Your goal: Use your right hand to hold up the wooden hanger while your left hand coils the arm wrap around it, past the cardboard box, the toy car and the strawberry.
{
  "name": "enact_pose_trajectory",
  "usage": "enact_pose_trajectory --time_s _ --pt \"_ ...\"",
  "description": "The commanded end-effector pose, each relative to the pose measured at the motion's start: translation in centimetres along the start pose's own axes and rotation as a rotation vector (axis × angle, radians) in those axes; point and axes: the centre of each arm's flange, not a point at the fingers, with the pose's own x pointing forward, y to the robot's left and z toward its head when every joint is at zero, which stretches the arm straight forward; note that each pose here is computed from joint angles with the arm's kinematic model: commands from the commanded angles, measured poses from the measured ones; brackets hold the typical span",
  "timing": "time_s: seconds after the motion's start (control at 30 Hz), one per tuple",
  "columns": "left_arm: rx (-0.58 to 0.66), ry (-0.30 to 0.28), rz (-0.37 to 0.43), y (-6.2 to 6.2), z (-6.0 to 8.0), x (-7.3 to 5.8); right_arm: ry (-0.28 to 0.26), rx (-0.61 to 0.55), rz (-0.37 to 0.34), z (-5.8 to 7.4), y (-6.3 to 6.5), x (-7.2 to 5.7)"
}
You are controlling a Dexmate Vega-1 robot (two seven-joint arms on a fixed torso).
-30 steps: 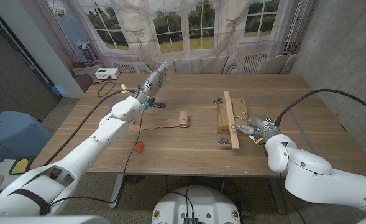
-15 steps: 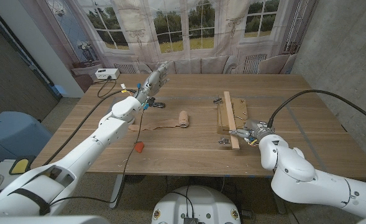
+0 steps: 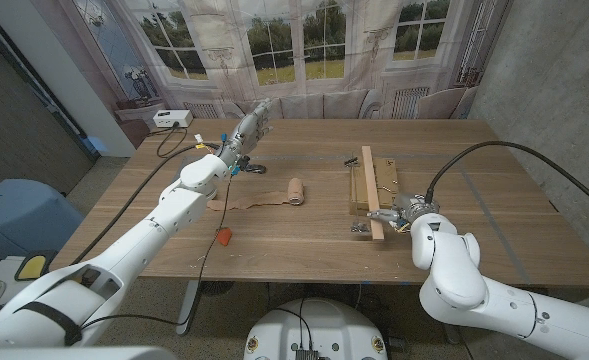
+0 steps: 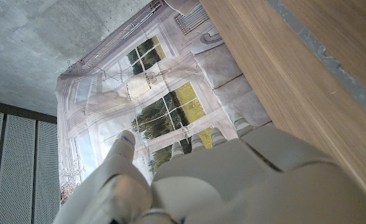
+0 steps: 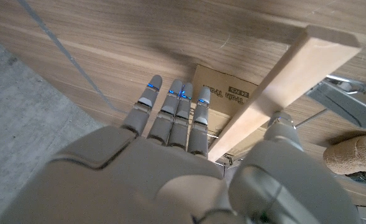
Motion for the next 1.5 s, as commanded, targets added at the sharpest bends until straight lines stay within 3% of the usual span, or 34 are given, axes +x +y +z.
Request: enact_pose_trajectory --time_s 0.03,0.3,0.7,1.07,1.17,1.5 --pt "-0.007 0.015 0.007 0.3 -0.4 0.1 -0.019 0.071 -0.026 -0.5 -0.9 0.0" --pt "-0.010 0.012 0.007 0.6 -0.6 0.2 -0.048 0.063 -0.012 0.3 -1.3 0.4" --pt "-0.031 0.000 0.009 1.3 -1.0 0.2 0.027 -0.104 -0.051 2.4 -1.7 1.1" --pt "-0.042 0.000 0.010 1.8 -1.3 0.1 0.182 -0.208 -0.036 2.8 -1.5 2.2" --pt "-0.042 -0.001 0.005 1.8 -1.3 0.1 0.202 -0.210 -0.061 2.7 -1.5 2.3" --pt "-0.046 -0.004 -0.008 1.7 -1.2 0.5 0.367 -0.299 -0.181 2.0 -0.6 2.4"
